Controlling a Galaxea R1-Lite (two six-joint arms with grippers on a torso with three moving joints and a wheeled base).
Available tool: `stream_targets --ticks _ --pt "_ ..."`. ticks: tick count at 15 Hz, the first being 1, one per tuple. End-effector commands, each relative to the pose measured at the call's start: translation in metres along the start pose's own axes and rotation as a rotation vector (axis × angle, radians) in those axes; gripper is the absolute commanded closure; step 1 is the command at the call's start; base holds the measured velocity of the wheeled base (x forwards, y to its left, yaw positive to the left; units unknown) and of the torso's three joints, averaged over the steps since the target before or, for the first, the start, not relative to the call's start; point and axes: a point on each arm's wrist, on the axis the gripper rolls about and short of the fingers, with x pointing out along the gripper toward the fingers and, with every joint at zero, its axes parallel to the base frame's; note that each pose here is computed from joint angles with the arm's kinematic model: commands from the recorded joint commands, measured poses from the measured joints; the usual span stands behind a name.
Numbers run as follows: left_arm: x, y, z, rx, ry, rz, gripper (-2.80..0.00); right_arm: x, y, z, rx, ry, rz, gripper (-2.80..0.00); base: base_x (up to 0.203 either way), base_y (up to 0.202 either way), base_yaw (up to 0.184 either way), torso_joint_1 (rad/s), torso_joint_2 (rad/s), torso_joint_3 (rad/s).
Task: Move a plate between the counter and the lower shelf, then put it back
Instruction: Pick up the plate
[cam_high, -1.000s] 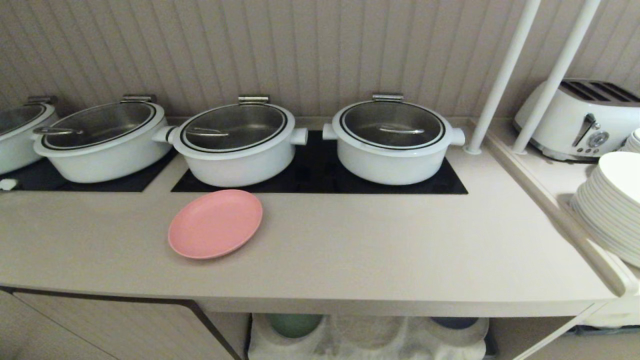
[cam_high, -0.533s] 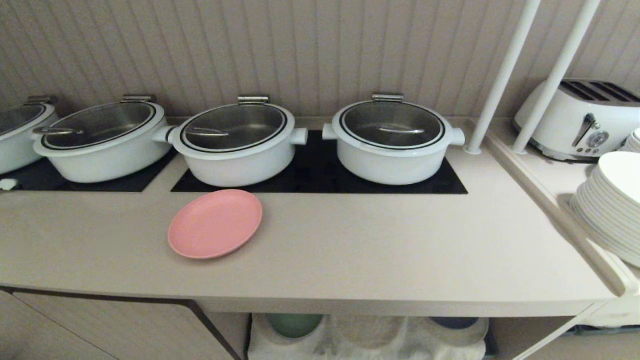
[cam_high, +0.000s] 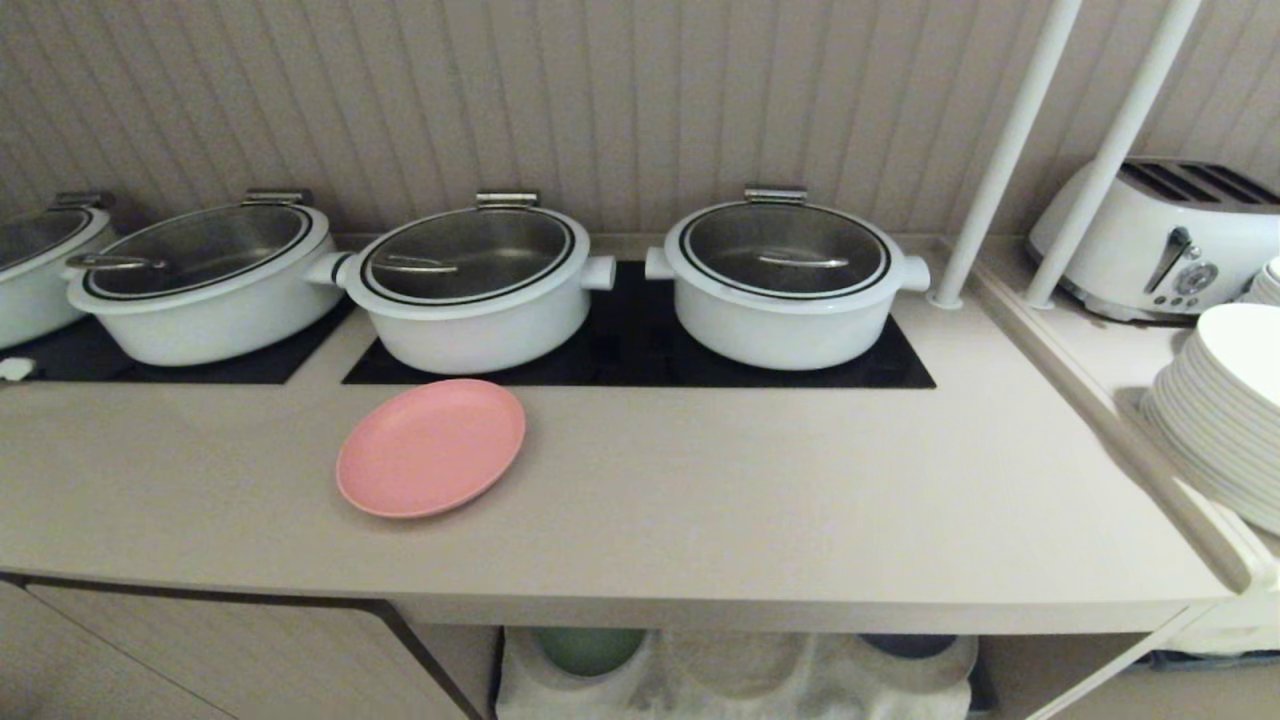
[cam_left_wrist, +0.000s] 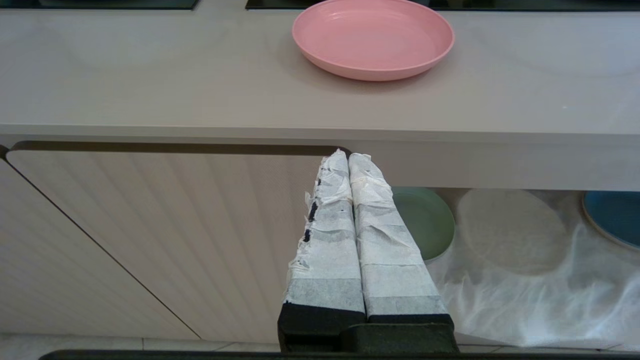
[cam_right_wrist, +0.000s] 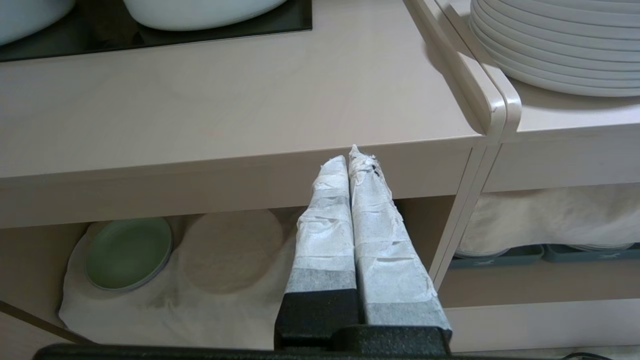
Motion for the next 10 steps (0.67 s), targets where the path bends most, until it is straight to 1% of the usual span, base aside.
stream_targets --ticks 1,10 --pt "0.0000 0.0000 0.0000 0.000 0.000 -0.001 0.00 0.0000 0.0000 0.0002 0.001 -0.001 0.001 0.00 0.000 0.000 0.000 0.000 0.00 0.000" --pt "0.0000 0.0000 0.0000 0.000 0.000 -0.001 0.00 0.0001 0.0000 0.0001 0.000 0.001 0.000 0.00 0.000 0.000 0.000 0.000 0.00 0.000"
